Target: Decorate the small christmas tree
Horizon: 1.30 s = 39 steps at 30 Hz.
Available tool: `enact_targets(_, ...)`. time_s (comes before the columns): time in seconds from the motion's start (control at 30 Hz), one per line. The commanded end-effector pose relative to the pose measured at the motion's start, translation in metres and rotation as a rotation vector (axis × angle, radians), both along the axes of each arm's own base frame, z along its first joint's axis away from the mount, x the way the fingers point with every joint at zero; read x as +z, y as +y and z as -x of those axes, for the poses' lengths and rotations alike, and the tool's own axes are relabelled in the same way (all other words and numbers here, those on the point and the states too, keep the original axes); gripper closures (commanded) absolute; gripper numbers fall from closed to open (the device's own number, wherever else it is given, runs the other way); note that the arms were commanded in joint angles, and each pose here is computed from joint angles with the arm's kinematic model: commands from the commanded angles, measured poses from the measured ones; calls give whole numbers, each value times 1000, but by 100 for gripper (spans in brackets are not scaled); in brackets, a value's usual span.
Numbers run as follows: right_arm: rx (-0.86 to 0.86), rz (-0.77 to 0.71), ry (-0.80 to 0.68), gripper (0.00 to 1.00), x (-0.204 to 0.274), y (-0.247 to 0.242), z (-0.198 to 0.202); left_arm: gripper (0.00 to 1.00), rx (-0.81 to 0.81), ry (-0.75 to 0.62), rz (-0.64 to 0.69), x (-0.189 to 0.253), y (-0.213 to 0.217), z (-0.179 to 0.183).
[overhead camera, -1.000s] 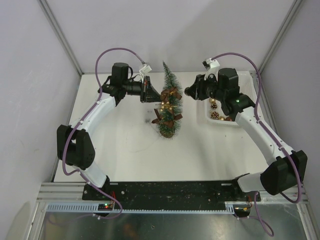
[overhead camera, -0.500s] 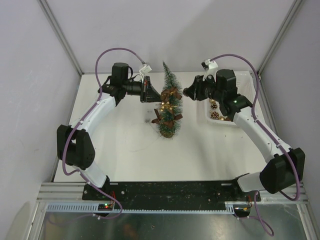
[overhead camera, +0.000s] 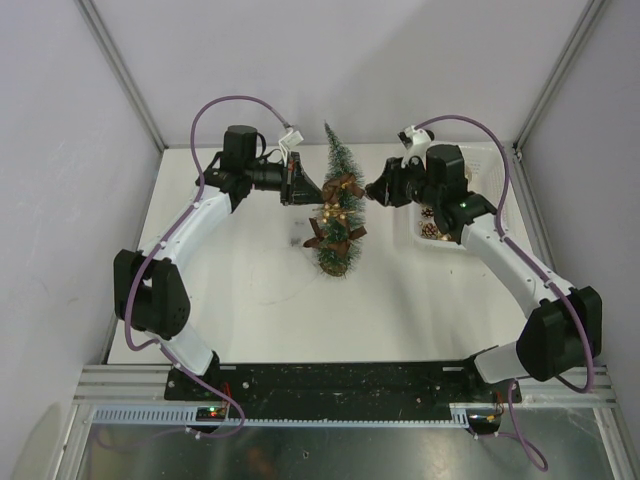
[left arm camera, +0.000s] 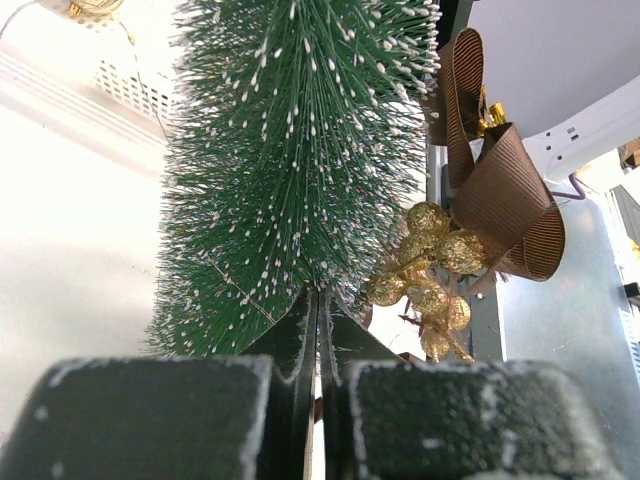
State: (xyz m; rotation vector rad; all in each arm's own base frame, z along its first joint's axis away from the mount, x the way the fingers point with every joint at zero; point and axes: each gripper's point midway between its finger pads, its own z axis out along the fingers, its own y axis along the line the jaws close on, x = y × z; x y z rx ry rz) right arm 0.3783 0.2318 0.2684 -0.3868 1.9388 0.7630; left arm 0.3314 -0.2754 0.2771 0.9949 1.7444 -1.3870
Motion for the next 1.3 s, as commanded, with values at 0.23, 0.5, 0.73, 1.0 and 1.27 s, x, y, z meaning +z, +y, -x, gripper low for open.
enact_targets(0.23,13,-47,-40,63,12,6,1,100,-39,-62,34,21,-2,11)
enact_targets(0.5,11,-44,-40,51,12,4,6,100,-34,-60,32,20,-1,11)
enact_targets(0.73,0,-42,-53,45,18,-1,9,100,-29,-56,29,18,0,11)
enact_targets(1.0,-86,-27,-44,45,16,-19,4,95,2,-49,24,18,7,5)
enact_targets(1.27,-502,35,51,35,-13,-104,-34,72,48,-4,47,29,27,-4)
